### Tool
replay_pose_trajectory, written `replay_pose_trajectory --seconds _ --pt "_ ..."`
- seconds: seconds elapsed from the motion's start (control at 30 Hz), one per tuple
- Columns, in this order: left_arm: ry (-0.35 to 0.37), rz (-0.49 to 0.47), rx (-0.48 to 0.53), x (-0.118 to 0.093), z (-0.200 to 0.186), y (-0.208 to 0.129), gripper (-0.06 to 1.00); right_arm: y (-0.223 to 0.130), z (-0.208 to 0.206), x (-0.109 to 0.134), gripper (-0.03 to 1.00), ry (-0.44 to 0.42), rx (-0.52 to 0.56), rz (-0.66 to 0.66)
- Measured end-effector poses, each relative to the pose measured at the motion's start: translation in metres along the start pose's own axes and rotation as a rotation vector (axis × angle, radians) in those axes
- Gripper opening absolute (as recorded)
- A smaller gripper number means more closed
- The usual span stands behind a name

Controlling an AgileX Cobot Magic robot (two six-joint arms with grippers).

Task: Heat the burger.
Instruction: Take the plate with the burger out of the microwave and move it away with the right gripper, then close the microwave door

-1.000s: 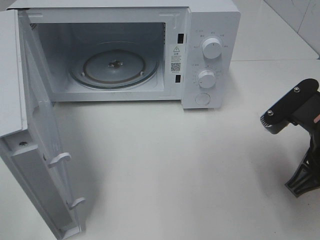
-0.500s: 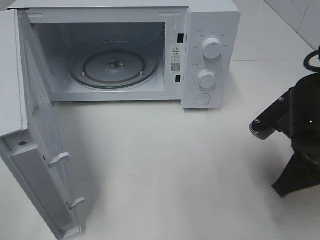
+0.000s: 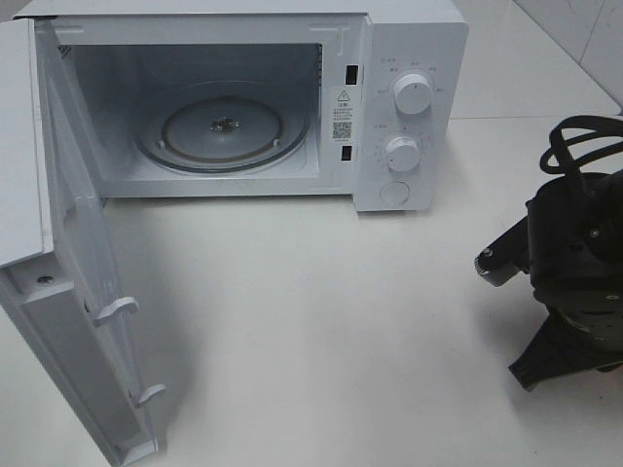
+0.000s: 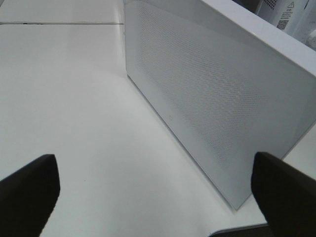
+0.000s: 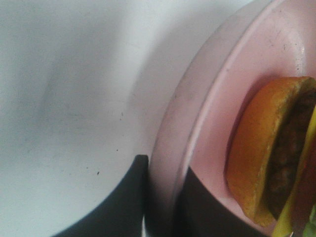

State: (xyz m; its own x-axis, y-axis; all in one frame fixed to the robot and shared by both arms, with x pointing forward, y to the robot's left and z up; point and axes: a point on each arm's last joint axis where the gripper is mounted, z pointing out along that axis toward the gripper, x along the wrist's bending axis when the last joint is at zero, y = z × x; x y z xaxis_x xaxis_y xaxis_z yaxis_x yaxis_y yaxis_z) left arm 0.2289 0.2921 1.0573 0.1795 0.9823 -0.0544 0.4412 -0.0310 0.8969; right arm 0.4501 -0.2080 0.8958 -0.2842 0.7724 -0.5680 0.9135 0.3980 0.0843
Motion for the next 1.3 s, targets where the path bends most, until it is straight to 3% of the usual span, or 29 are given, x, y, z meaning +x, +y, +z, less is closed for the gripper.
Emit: replay_pose_trajectory --seconds 0.4,0.57,0.63,0.73,0.8,0.9,1.07,1.3 --pt "0.0 0.0 0.0 0.0 0.0 0.0 0.97 0.001 0.031 0.003 0.1 0.023 0.077 -0.007" --pt "0.0 0.0 0.0 0.0 0.0 0.0 0.97 0.0 0.035 0.004 0.15 0.005 0.098 -0.024" --pt "0.0 0.0 0.0 0.0 0.0 0.0 0.97 -0.001 0.035 0.004 0.24 0.002 0.101 -0.023" --pt "0.0 0.0 0.0 0.0 0.0 0.0 0.97 -0.001 0.035 0.004 0.27 0.002 0.102 -0.023" --pt "0.0 0.0 0.0 0.0 0.0 0.0 0.97 -0.001 0.035 0.003 0.38 -0.002 0.109 -0.018" --pt "0.0 0.0 0.0 0.0 0.0 0.0 0.97 -0.002 0.033 0.002 0.4 0.0 0.107 -0.009" --pt "0.0 0.0 0.0 0.0 0.0 0.0 0.97 0.001 0.013 -0.009 0.44 0.038 0.045 0.075" --pt "0.0 0.0 0.0 0.0 0.0 0.0 0.97 0.007 -0.03 -0.029 0.44 0.173 -0.083 0.16"
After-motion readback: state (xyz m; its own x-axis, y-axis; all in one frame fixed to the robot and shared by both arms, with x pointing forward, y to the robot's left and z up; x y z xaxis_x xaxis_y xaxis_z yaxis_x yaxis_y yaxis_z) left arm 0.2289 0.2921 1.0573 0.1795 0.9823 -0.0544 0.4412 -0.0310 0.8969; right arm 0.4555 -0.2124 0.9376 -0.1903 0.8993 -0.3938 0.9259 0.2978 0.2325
